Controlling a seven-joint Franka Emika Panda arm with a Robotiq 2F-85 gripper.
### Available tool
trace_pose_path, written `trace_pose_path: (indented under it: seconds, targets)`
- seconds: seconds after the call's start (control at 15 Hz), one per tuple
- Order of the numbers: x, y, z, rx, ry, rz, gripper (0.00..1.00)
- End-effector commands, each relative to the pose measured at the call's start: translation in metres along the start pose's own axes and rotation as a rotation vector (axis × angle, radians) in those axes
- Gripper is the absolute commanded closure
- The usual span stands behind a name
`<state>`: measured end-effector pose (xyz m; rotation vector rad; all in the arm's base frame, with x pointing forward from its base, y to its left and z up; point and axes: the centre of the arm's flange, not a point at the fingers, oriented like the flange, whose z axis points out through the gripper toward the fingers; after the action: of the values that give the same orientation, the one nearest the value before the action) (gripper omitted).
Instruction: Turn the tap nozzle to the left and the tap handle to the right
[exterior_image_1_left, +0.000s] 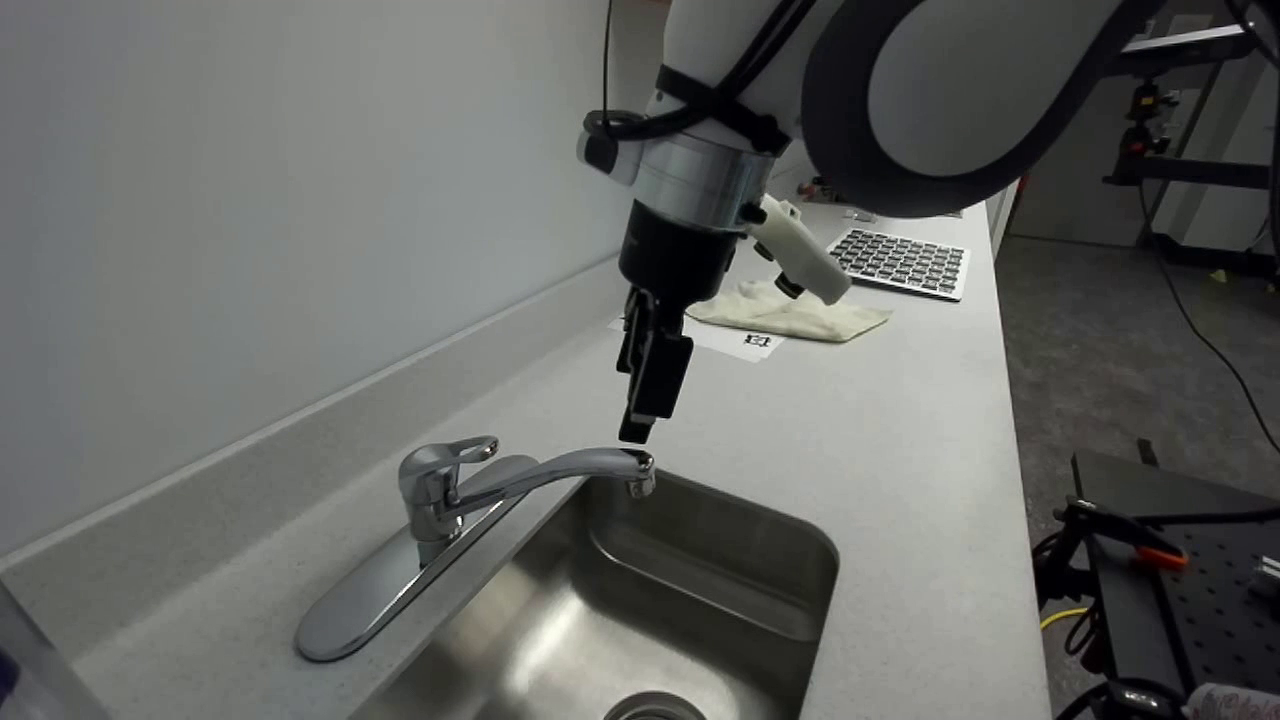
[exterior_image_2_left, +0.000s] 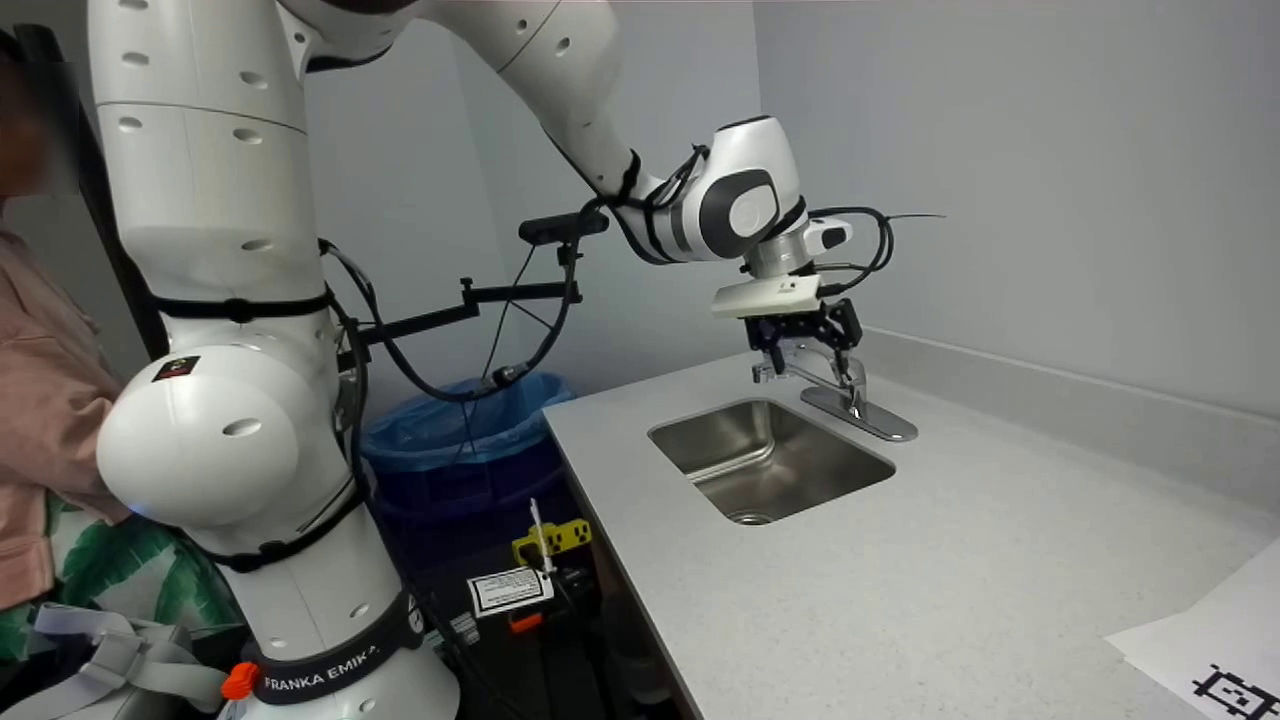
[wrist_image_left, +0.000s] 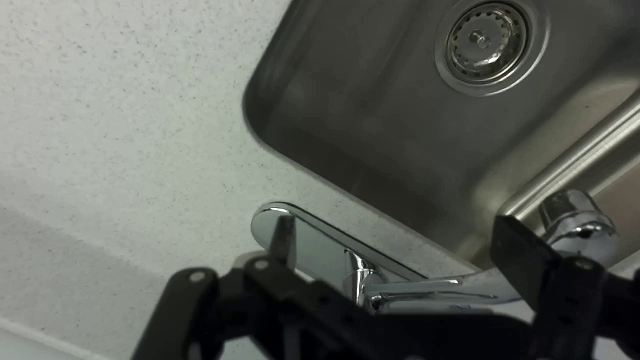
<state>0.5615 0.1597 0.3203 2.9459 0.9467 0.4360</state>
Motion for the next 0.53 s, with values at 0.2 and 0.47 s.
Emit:
trace_pose_path:
  seconds: [0.2,0.47]
  targets:
    - [-0.0008,0.0038,0.0132,-0.005,-0.019,-0.015,0.00]
    - [0.0010,0.0054,0.0164,-0.005,-0.020,-0.015,0.00]
